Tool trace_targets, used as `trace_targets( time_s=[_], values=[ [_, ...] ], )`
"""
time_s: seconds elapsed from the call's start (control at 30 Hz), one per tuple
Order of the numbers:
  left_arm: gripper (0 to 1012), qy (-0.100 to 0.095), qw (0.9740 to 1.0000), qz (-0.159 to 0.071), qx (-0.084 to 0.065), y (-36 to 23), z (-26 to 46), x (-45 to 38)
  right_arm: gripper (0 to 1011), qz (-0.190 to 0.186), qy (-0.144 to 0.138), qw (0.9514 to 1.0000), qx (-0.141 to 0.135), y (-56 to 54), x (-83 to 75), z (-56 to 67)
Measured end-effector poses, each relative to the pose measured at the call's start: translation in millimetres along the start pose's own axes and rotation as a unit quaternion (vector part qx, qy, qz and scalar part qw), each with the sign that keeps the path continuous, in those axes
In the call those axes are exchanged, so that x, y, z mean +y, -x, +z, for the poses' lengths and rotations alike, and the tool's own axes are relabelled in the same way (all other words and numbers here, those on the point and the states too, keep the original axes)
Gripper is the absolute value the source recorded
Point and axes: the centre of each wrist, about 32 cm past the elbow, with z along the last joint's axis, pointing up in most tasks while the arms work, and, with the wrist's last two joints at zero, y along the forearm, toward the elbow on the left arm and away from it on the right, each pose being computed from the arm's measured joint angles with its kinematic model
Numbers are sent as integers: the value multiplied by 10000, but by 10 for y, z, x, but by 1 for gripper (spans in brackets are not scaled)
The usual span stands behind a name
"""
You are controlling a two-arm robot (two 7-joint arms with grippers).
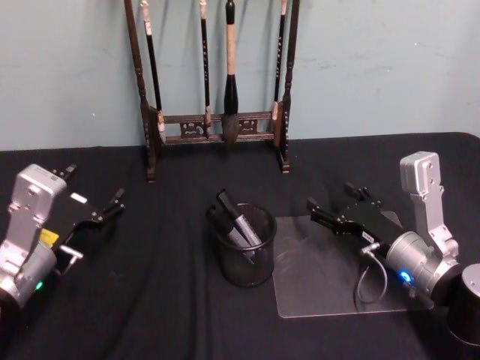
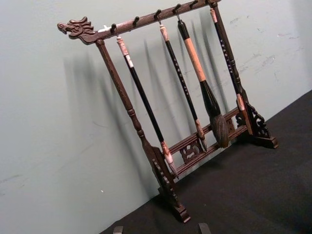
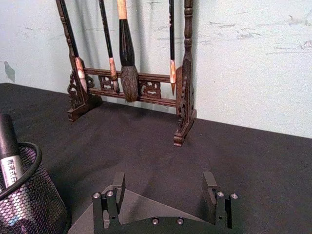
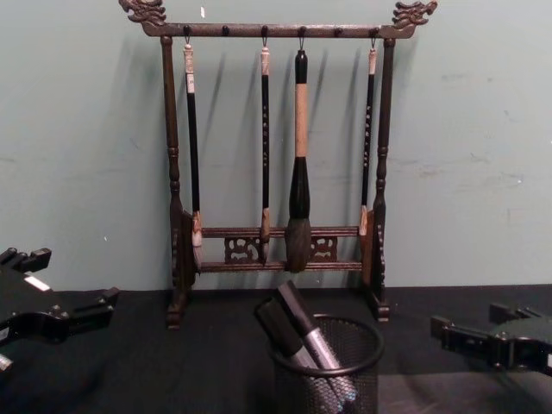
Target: Pick up the water-based marker from the table and place it into the pen holder.
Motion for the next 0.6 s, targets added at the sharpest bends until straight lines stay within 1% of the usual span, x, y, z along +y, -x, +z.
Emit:
trace_targets(
  time_s=[0.6],
  values=[
    [1001, 0, 10000, 0, 0, 0, 0, 0, 1002, 3, -8, 10000, 4, 0, 1, 3]
  ],
)
